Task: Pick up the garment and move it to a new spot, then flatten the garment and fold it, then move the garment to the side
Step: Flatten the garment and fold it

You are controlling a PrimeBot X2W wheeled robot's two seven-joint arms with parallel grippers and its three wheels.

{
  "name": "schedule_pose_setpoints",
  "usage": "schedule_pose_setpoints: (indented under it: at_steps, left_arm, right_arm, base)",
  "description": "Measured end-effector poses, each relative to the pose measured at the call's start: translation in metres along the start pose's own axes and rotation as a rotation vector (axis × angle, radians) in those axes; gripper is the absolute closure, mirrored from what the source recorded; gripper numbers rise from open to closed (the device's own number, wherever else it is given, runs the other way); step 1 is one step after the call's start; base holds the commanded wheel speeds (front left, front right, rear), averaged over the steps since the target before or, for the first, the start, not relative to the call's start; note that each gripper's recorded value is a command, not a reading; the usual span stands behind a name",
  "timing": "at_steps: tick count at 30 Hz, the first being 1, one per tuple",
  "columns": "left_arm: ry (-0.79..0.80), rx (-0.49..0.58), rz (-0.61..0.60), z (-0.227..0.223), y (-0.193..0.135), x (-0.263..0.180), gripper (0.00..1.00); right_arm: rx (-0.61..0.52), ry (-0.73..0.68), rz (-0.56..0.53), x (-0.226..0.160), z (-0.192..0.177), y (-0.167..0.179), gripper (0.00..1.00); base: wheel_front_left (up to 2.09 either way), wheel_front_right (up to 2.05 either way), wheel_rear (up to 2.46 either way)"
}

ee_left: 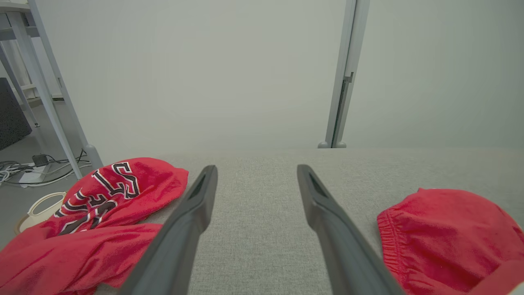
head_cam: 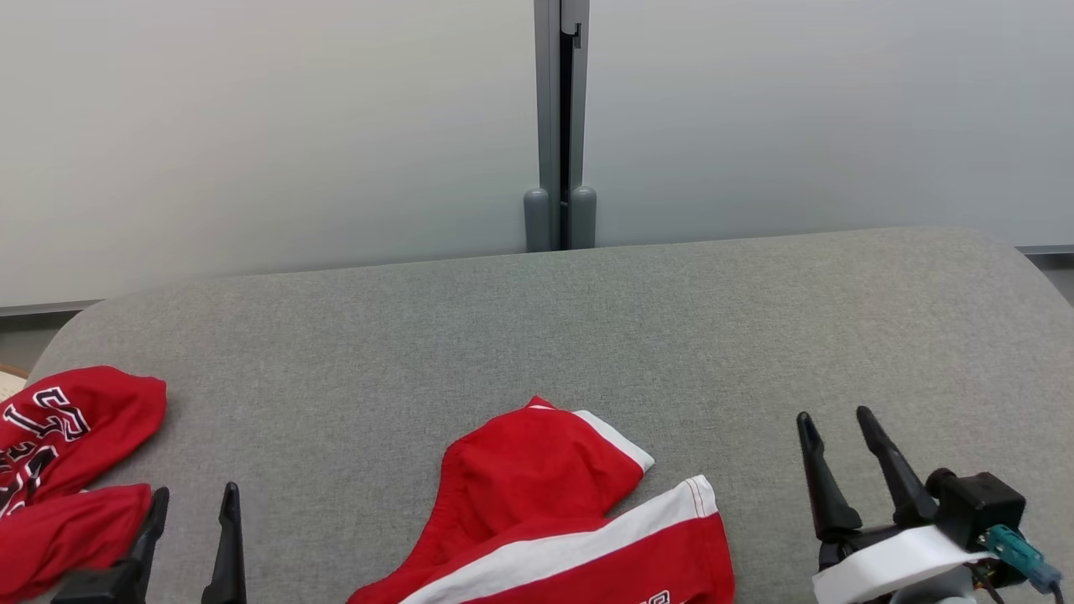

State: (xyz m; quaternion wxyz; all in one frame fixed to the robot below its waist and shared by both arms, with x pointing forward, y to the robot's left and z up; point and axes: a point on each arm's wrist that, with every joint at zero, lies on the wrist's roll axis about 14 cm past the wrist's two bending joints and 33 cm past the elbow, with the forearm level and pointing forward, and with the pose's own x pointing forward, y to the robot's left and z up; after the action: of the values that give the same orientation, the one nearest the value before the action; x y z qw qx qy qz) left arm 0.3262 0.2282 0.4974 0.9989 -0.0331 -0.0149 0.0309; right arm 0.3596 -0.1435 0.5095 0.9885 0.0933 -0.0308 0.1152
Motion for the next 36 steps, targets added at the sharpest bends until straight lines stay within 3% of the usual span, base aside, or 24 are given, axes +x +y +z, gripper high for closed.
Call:
schedule_pose_setpoints:
  at_steps: [5,9,14,22,36]
  left_arm:
    - [0.132,-0.07,-0.012,-0.019,-0.006,-0.004,0.0]
    - [0.296,-0.119,-0.096,-0.039,-0.024,-0.015,0.0]
    - [0.552,-0.152,-0.184,-0.081,-0.039,-0.047,0.0]
    - [0.761,-0.187,-0.267,-0.113,-0.054,-0.076,0.0]
    - [0.774,-0.182,-0.403,-0.116,-0.085,-0.057,0.0]
  right_arm:
    - [0.056,0.164,0.1,0.001,-0.028,0.03,0.0]
    - [0.083,0.321,0.147,-0.001,-0.052,0.04,0.0]
    - [0.105,0.485,0.181,0.001,-0.076,0.048,0.0]
    - [0.124,0.661,0.197,-0.001,-0.105,0.053,0.0]
    - [0.139,0.733,0.225,0.005,-0.118,0.061,0.0]
  base:
    - [0.0,0.0,0.0]
    - [0.0,0.0,0.0]
    - [0.0,0.0,0.0]
    - [0.0,0.0,0.0]
    - [0.0,0.0,0.0]
